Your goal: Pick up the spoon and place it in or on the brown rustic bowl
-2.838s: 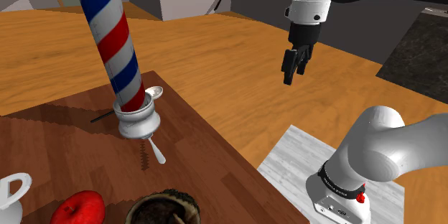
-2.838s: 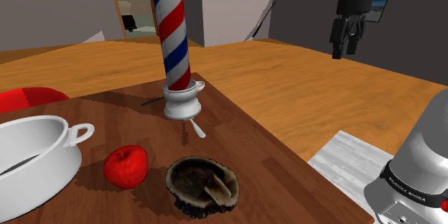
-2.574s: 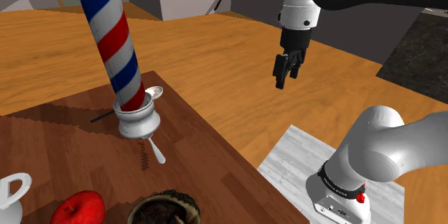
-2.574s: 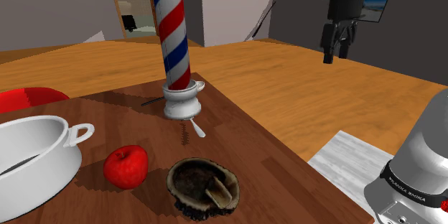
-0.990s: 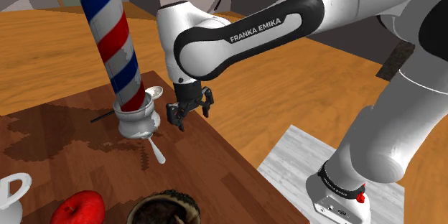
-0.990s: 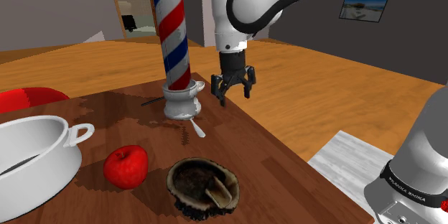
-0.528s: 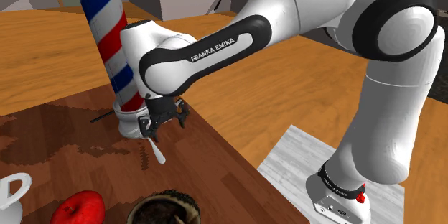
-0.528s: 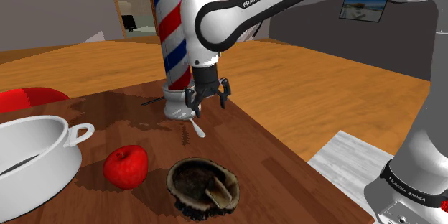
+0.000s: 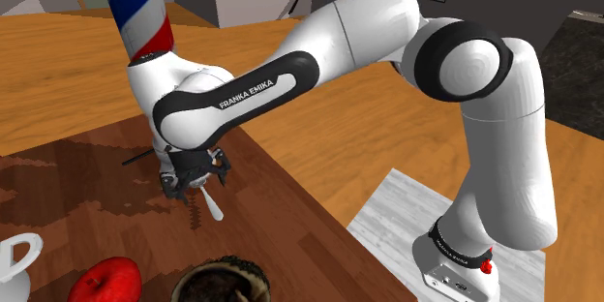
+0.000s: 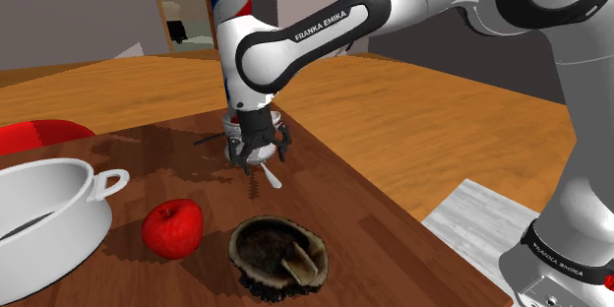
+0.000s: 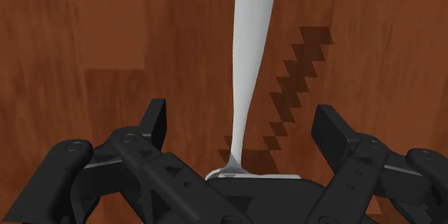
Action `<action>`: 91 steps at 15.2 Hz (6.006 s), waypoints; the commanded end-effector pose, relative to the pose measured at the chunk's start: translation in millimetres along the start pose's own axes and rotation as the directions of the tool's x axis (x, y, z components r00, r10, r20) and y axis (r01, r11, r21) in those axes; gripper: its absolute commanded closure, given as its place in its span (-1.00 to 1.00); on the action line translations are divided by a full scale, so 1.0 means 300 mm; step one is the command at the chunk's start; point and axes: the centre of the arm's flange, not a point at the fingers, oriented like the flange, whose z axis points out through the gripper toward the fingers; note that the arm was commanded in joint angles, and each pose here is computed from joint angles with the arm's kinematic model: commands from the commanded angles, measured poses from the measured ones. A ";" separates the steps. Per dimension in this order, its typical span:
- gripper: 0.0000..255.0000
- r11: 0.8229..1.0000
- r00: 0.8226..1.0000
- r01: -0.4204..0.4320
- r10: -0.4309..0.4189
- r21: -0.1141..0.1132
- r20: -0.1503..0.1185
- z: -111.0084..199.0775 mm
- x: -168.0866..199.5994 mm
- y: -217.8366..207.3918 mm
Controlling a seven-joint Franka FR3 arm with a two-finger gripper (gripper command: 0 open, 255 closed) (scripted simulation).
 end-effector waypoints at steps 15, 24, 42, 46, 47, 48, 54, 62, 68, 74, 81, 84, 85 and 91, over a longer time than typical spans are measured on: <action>1.00 1.000 1.000 -0.001 0.001 0.000 0.000 0.098 0.002 0.000; 1.00 1.000 1.000 -0.001 0.001 0.000 0.000 0.063 -0.003 0.002; 1.00 1.000 1.000 -0.001 0.001 0.000 0.000 -0.250 -0.050 0.017; 1.00 1.000 1.000 -0.001 0.001 0.000 0.000 -0.320 -0.061 0.020; 1.00 1.000 1.000 -0.001 0.001 0.000 0.000 -0.337 -0.063 0.021; 1.00 1.000 1.000 -0.001 0.001 0.000 0.000 -0.354 -0.066 0.022; 1.00 1.000 1.000 -0.001 0.001 0.000 0.000 -0.382 -0.199 -0.009; 1.00 1.000 1.000 -0.001 0.001 0.000 0.000 -0.320 -0.534 -0.098; 1.00 1.000 1.000 -0.001 0.001 0.000 0.000 -0.273 -0.785 -0.165; 1.00 1.000 1.000 -0.001 0.001 0.000 0.000 -0.190 -0.847 -0.188; 1.00 1.000 1.000 -0.001 0.001 0.000 0.000 -0.066 -0.828 -0.194; 1.00 1.000 1.000 -0.001 0.001 0.000 0.000 -0.066 -0.828 -0.194; 1.00 1.000 1.000 -0.001 0.001 0.000 0.000 -0.066 -0.828 -0.194; -1.00 1.000 1.000 -0.001 0.001 0.000 0.000 -0.065 -0.826 -0.192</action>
